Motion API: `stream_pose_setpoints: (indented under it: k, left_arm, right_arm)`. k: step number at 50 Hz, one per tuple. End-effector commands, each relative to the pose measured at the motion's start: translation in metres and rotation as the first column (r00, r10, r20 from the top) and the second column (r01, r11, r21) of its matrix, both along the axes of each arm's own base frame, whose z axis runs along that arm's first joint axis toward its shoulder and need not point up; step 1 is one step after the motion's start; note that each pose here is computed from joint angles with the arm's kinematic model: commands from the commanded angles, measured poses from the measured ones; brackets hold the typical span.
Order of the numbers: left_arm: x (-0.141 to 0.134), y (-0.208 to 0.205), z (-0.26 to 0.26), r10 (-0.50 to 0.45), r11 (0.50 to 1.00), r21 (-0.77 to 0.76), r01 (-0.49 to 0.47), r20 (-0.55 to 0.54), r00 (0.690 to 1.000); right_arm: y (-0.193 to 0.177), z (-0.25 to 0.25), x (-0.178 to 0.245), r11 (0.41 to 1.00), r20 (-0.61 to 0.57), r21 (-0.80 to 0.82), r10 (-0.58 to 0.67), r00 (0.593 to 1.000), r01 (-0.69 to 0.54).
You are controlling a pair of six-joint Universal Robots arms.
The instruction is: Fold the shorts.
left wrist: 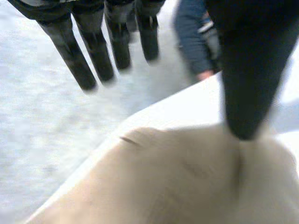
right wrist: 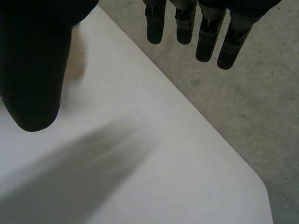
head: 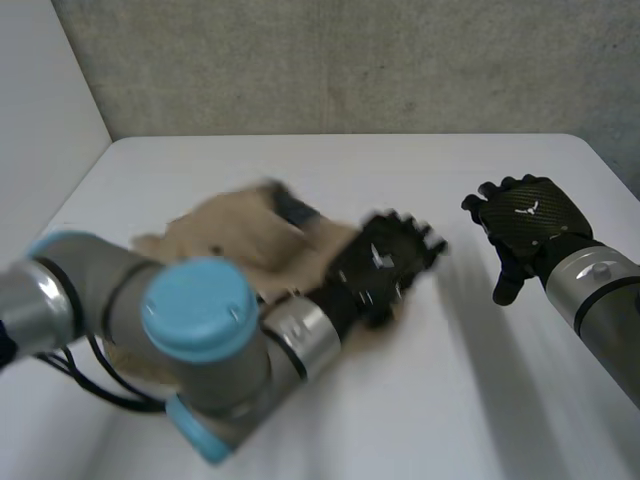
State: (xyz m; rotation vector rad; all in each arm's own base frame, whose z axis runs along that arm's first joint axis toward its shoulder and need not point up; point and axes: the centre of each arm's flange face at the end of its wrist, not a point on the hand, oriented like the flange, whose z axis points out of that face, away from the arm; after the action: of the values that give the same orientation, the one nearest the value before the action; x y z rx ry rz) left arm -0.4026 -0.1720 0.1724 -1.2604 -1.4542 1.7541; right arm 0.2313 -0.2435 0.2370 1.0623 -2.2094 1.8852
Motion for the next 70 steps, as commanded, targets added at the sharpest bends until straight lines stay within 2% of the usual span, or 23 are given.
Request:
stream_pose_setpoints:
  k: [1, 4, 5, 7, 8, 11, 12, 16, 23, 31, 50, 56, 59, 61, 62, 65, 67, 68, 70]
  left_arm:
    - [0.019, 0.010, 0.031, -0.014, 1.000, -0.027, 0.013, -0.026, 1.000]
    - [0.041, -0.012, 0.045, 0.101, 0.994, -0.036, -0.102, -0.032, 0.994]
    - [0.054, -0.021, 0.052, 0.168, 0.985, -0.034, -0.169, -0.031, 0.985]
    - [0.061, -0.025, 0.055, 0.203, 0.979, -0.031, -0.204, -0.031, 0.979]
    - [0.077, -0.028, 0.065, 0.275, 0.961, -0.020, -0.276, -0.024, 0.961]
    - [0.092, -0.027, 0.065, 0.336, 0.942, 0.008, -0.336, 0.011, 0.942]
    - [0.103, -0.028, 0.062, 0.381, 0.924, 0.029, -0.382, 0.043, 0.924]
    - [0.127, -0.029, 0.049, 0.463, 0.875, 0.088, -0.476, 0.134, 0.876]
    - [0.133, -0.024, 0.028, 0.464, 0.857, 0.136, -0.497, 0.216, 0.859]
    - [0.128, -0.034, -0.008, 0.444, 0.840, 0.185, -0.511, 0.307, 0.842]
    - [0.127, -0.043, -0.028, 0.444, 0.831, 0.196, -0.520, 0.329, 0.834]
    - [0.131, -0.048, -0.020, 0.480, 0.821, 0.173, -0.544, 0.307, 0.822]
    - [0.133, -0.047, 0.006, 0.515, 0.822, 0.130, -0.555, 0.245, 0.821]
    - [0.135, -0.044, 0.036, 0.539, 0.827, 0.085, -0.556, 0.166, 0.826]
    - [0.135, -0.044, 0.036, 0.539, 0.827, 0.085, -0.556, 0.165, 0.826]
    - [0.146, -0.026, 0.109, 0.553, 0.832, -0.022, -0.554, -0.036, 0.832]
    - [0.149, -0.021, 0.123, 0.551, 0.831, -0.044, -0.555, -0.077, 0.831]
    - [0.158, -0.008, 0.161, 0.538, 0.819, -0.108, -0.563, -0.196, 0.820]
    - [0.161, -0.003, 0.175, 0.531, 0.813, -0.130, -0.567, -0.235, 0.815]
  right_arm:
    - [0.003, -0.006, 0.002, 1.000, -0.007, 0.016, 0.023, 1.000, -0.023]
    - [0.003, -0.009, 0.005, 0.998, -0.012, 0.023, 0.062, 0.998, -0.062]
    - [0.002, -0.011, 0.006, 0.997, -0.014, 0.028, 0.073, 0.997, -0.072]
    - [0.004, -0.017, 0.010, 0.992, -0.024, 0.045, 0.120, 0.992, -0.119]
    - [0.005, -0.019, 0.012, 0.990, -0.028, 0.050, 0.136, 0.990, -0.135]
    - [0.008, -0.025, 0.016, 0.981, -0.047, 0.063, 0.188, 0.981, -0.185]
    - [0.009, -0.029, 0.017, 0.976, -0.062, 0.070, 0.209, 0.976, -0.205]
    - [0.008, -0.042, 0.019, 0.967, -0.106, 0.090, 0.249, 0.963, -0.240]
    - [0.005, -0.064, 0.029, 0.951, -0.140, 0.131, 0.297, 0.944, -0.280]
    - [-0.008, -0.083, 0.041, 0.950, -0.138, 0.078, 0.310, 0.941, -0.302]
    - [-0.016, -0.111, 0.061, 0.937, -0.124, 0.088, 0.348, 0.929, -0.339]
    - [-0.019, -0.104, 0.062, 0.940, -0.117, 0.055, 0.341, 0.933, -0.337]
    - [-0.018, -0.095, 0.061, 0.943, -0.098, 0.040, 0.332, 0.938, -0.330]
    - [-0.018, -0.074, 0.058, 0.953, -0.066, -0.001, 0.303, 0.951, -0.304]
    - [-0.017, -0.056, 0.055, 0.958, -0.036, -0.032, 0.285, 0.958, -0.286]
    - [-0.012, -0.025, 0.051, 0.959, 0.017, -0.087, 0.271, 0.963, -0.268]
    - [0.002, 0.018, 0.044, 0.955, 0.068, -0.155, 0.266, 0.962, -0.254]
    - [0.006, 0.031, 0.042, 0.953, 0.077, -0.175, 0.266, 0.961, -0.249]
    - [0.011, 0.043, 0.039, 0.951, 0.085, -0.190, 0.265, 0.961, -0.245]
